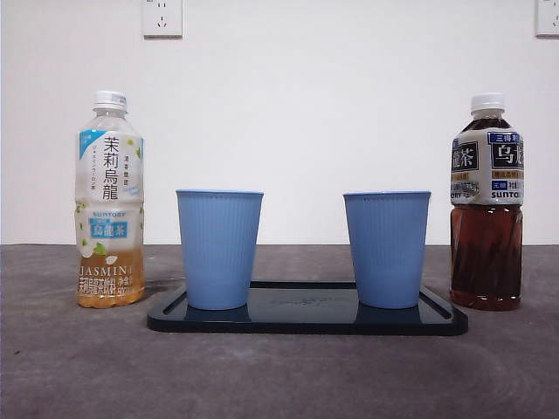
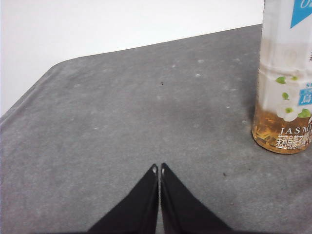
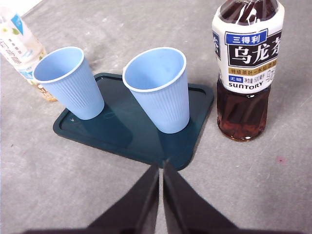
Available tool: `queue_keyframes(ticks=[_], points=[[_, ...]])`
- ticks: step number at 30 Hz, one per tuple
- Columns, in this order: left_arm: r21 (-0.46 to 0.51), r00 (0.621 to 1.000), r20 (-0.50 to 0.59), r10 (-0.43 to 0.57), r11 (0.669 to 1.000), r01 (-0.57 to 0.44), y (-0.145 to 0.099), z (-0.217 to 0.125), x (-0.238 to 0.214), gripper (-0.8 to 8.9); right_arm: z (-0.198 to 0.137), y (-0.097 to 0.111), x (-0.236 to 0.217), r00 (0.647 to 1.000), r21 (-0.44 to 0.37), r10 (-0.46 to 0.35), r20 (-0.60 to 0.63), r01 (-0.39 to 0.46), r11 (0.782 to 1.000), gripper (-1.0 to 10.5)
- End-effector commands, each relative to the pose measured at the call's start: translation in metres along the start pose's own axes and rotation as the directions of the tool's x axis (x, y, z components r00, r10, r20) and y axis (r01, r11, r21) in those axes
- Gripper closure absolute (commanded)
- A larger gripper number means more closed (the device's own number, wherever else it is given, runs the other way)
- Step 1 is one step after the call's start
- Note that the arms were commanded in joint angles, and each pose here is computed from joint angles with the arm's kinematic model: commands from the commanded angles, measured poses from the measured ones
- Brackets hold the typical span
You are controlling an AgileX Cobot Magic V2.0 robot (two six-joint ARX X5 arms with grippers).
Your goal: Pour the drink into the cup
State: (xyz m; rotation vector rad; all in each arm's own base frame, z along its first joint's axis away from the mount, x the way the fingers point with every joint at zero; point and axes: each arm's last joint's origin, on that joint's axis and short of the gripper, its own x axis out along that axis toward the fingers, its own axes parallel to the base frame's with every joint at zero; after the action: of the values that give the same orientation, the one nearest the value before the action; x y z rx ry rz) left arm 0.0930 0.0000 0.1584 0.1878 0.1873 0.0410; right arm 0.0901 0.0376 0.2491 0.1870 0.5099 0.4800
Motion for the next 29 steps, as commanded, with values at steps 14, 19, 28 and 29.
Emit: queue_keyframes(ticks=[14, 19, 28, 29], points=[[0.013, 1.0, -0.028, 0.002, 1.0, -0.002, -0.001, -0.007, 0.002, 8.06, 0.003, 0.001, -0.001, 1.0, -0.002, 0.007, 0.011, -0.007, 1.0, 9.4], [0.013, 1.0, -0.028, 0.002, 1.0, -0.002, -0.001, -0.007, 0.002, 8.06, 0.003, 0.001, -0.001, 1.0, -0.002, 0.007, 0.011, -0.007, 1.0, 9.4], [0.013, 1.0, -0.028, 0.002, 1.0, -0.002, -0.001, -0.007, 0.002, 8.06, -0.001, -0.012, -0.008, 0.963, -0.067, -0.168, 0.213, 0.185, 0.98, 9.4], [0.013, 1.0, -0.028, 0.002, 1.0, -0.002, -0.001, -0.007, 0.002, 8.06, -0.003, -0.015, -0.007, 0.953, -0.067, -0.182, 0.243, 0.204, 0.977, 9.4]])
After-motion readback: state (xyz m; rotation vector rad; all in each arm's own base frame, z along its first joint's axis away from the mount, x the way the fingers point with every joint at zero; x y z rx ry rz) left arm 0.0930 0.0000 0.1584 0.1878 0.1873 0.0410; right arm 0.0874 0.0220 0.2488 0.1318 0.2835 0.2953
